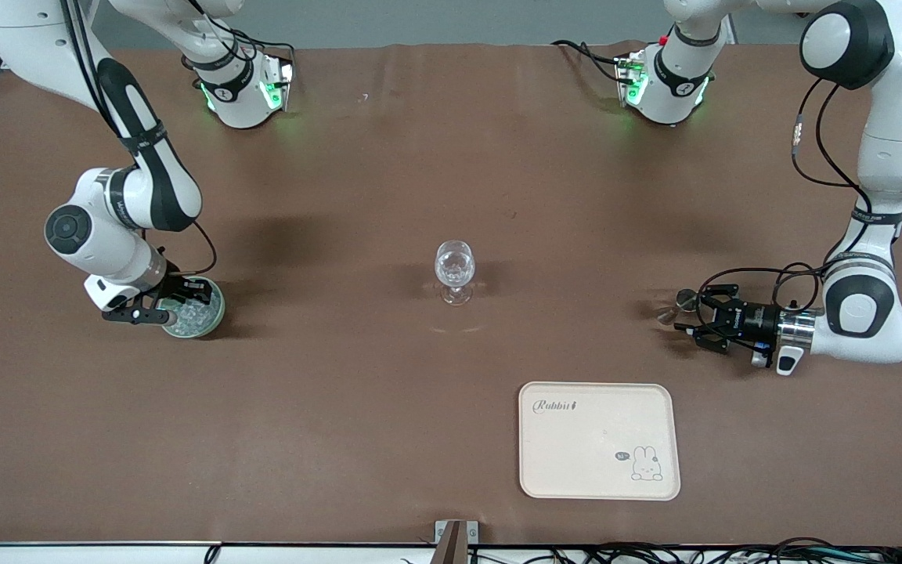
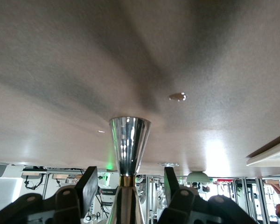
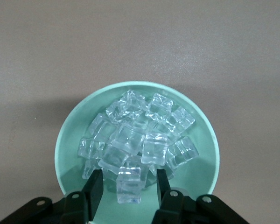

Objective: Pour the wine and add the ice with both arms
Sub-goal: 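Lift the jigger with the left gripper and carry it toward the wine glass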

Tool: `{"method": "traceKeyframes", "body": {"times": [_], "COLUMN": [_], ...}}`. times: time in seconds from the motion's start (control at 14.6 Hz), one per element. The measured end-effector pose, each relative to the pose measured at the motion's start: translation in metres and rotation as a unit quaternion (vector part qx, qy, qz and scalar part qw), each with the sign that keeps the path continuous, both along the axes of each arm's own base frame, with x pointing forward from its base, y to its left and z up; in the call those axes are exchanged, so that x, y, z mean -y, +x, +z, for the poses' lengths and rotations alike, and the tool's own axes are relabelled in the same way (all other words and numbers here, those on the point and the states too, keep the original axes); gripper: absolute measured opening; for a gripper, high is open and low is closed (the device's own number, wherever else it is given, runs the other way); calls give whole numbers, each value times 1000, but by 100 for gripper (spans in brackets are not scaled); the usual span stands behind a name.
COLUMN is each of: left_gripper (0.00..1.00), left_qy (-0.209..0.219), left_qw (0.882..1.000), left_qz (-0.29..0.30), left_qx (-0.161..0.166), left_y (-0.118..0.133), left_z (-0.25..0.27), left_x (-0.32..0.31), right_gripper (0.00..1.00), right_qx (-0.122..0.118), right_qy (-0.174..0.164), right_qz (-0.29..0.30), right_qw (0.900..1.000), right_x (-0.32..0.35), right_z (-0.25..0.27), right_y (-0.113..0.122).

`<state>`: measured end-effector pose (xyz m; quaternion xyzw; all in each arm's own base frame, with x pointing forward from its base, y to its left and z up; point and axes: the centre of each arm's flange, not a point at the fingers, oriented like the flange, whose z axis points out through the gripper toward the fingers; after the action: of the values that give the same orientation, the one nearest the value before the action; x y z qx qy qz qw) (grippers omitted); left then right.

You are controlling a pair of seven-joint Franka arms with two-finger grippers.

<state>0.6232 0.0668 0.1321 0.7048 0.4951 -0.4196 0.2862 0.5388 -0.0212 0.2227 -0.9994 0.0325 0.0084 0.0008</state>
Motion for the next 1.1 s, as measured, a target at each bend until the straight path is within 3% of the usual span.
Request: {"method": "traceKeyframes", "body": {"times": [0.34, 0.68, 0.82, 0.89, 0.96, 1.1], "left_gripper": [52, 50, 48, 42, 42, 26], "left_qy": [-2, -3, -5, -6, -8, -9], "left_qw": [1000, 1000, 1000, 1000, 1000, 1000], "left_qz": [-3, -9, -13, -15, -17, -18], "left_qx": [0, -2, 2, 6, 10, 11], "left_y": [-1, -1, 0, 0, 0, -1], "left_z": [0, -1, -1, -1, -1, -1], "left_x": [3, 9, 11, 12, 12, 11], "right_gripper": [55, 52, 45, 45, 43, 42], "right_qx": [3, 5, 5, 5, 5, 4], "right_qy": [0, 0, 0, 0, 0, 0], "right_qz": [0, 0, 0, 0, 0, 1], "right_qw": [1000, 1000, 1000, 1000, 1000, 1000], "right_x": [0, 0, 0, 0, 0, 0], "right_z": [1, 1, 1, 1, 0, 0], "right_y": [1, 1, 2, 2, 2, 1]}}
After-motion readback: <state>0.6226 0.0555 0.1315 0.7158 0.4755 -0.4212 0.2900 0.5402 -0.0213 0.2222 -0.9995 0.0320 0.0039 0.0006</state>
